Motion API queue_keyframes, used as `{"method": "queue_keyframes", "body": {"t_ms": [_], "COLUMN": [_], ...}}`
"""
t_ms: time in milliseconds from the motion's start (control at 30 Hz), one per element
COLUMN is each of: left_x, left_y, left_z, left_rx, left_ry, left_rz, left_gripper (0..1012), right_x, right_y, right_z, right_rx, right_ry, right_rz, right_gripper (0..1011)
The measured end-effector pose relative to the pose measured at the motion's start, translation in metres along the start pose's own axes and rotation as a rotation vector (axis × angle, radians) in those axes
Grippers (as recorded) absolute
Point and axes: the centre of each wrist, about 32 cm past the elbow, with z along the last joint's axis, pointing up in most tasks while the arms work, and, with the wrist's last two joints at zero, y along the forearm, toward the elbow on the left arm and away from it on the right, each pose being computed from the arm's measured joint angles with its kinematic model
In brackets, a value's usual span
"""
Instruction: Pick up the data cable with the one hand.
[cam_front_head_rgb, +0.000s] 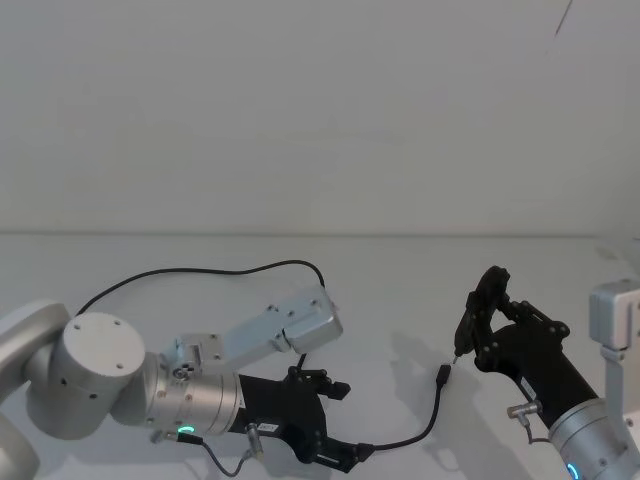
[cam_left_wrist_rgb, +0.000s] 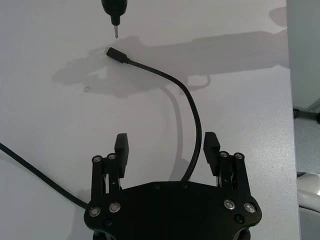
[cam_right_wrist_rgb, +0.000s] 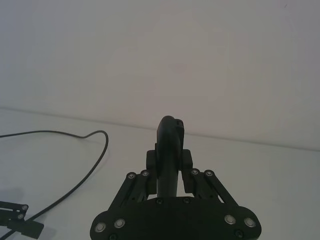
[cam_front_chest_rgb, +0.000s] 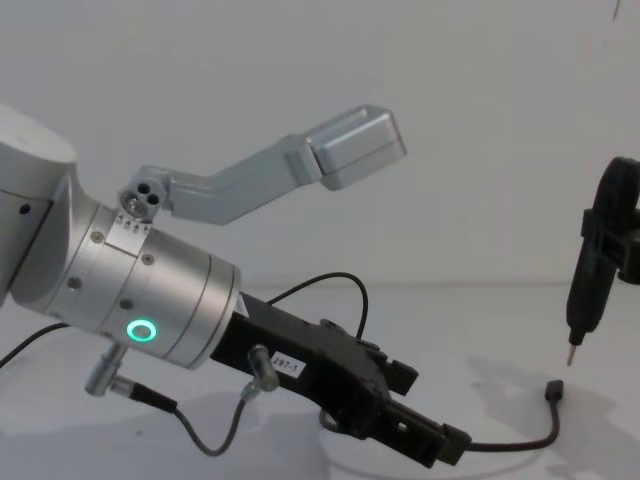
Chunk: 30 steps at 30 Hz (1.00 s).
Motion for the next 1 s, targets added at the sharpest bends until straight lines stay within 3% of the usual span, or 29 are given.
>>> {"method": "queue_keyframes", "body": {"t_ms": [267,800,1000], "left_x": [0.0002,0.0004,0.0004], "left_y": [-0.0018,-0.0032,-0.0034], "left_z": [0.0009,0.0014,0.0015], "left_rx": [0.003,0.006,0.006], "left_ry": [0.002,0.004,0.004], "left_rz": [-0.005,-0.009,-0.009], "left_gripper": [739,199,59], "right_x": [0.0,0.0,0.0], "right_y": [0.0,0.0,0.0], "right_z": [0.0,0.0,0.0], "right_rx": [0.0,0.0,0.0], "right_ry": [0.0,0.0,0.0], "right_rz": [0.0,0.0,0.0], "right_gripper": [279,279,279]}}
